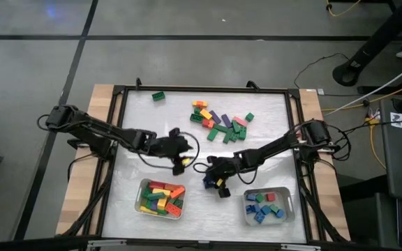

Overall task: Sort blocks by size
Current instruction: Put the square blue game piece into the gray bin

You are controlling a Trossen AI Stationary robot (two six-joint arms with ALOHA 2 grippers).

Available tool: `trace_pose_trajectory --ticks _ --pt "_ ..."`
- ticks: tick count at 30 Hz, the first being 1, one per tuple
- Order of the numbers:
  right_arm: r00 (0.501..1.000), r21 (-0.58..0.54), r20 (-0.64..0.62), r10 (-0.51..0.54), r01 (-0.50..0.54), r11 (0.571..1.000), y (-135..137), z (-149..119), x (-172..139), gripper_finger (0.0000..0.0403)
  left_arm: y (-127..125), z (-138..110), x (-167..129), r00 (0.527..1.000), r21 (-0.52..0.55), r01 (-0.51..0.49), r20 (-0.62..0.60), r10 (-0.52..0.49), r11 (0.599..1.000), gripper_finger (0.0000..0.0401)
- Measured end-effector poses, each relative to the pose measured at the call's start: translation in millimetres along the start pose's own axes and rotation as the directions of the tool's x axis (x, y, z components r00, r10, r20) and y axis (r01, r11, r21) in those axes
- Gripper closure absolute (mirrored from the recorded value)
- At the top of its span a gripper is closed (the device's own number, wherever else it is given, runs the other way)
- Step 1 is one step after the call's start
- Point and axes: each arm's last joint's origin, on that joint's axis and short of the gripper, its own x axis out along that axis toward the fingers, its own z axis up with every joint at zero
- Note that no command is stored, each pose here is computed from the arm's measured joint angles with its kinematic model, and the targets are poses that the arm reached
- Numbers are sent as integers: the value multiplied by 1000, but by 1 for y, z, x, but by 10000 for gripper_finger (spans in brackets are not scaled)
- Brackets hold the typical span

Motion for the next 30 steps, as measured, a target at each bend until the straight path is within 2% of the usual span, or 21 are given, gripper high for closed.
trace_pose_trajectory --ticks 6,11,17,21,25,27,30 --pt "993 -14 48 106 -106 994 10 23 -36 267 48 -3 10 984 -64 -150 -103 143 987 232" --pt "974 -12 48 223 -223 975 21 38 -79 247 95 -6 13 949 -133 -286 -174 261 949 232" --pt "943 154 4 332 -329 932 33 41 -124 266 132 1 14 938 -162 -344 -109 330 925 232" --pt "918 259 -75 389 -359 897 52 35 -136 260 142 6 17 948 -125 -319 -28 318 939 232" --pt "876 254 -194 441 -389 885 79 23 -138 251 147 10 26 970 -105 -234 42 239 967 232" --pt "855 246 -252 453 -396 885 93 16 -139 252 150 10 31 976 -110 -203 56 210 973 232" --pt "860 247 -300 412 -347 905 111 9 -139 254 153 9 39 980 -109 -173 75 182 979 232"
